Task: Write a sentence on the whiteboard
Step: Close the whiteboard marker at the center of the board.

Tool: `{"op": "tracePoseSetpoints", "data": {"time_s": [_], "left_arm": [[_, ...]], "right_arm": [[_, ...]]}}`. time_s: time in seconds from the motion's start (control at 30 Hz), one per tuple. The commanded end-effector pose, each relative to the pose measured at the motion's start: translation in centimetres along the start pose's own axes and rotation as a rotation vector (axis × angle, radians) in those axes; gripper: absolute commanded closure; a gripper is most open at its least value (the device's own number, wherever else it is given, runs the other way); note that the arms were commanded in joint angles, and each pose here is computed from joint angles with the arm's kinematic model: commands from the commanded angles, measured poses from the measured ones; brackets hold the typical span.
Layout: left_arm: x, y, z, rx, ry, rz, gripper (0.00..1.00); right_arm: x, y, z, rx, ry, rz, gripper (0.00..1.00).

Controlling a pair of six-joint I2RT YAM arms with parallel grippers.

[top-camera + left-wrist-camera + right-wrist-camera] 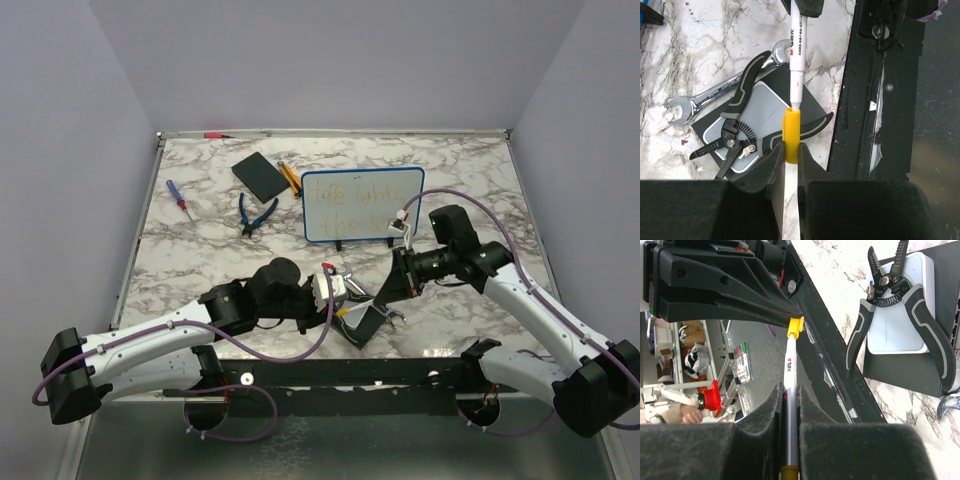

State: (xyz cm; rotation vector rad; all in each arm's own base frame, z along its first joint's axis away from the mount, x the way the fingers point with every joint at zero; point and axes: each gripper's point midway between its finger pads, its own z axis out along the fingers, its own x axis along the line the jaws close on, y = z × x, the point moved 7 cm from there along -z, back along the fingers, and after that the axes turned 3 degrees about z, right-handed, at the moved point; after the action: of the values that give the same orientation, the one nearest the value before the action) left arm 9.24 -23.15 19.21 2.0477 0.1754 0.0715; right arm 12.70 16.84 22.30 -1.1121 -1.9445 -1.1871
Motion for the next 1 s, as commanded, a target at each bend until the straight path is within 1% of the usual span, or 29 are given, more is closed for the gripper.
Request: {"op": "tracePoseSetpoints", "data": {"time_s": [0.0,0.43,0.97], "left_arm": [[0.0,0.4,0.0,-0.011,0.001,0.023,1.0],[0.0,0.9,-0.4,-0.042,0.009,0.033,1.0],[0.8,2.0,-1.2,-0.091,0.112,0.008,1.0]], "right_arm": [[0.4,-0.1,0.4,0.032,0.061,-0.002,1.0],[0.1,0.2,1.5,0.067,0.087,0.005,1.0],[0.6,0.3,4.3,0.115,0.127,-0.019,0.99]]}}
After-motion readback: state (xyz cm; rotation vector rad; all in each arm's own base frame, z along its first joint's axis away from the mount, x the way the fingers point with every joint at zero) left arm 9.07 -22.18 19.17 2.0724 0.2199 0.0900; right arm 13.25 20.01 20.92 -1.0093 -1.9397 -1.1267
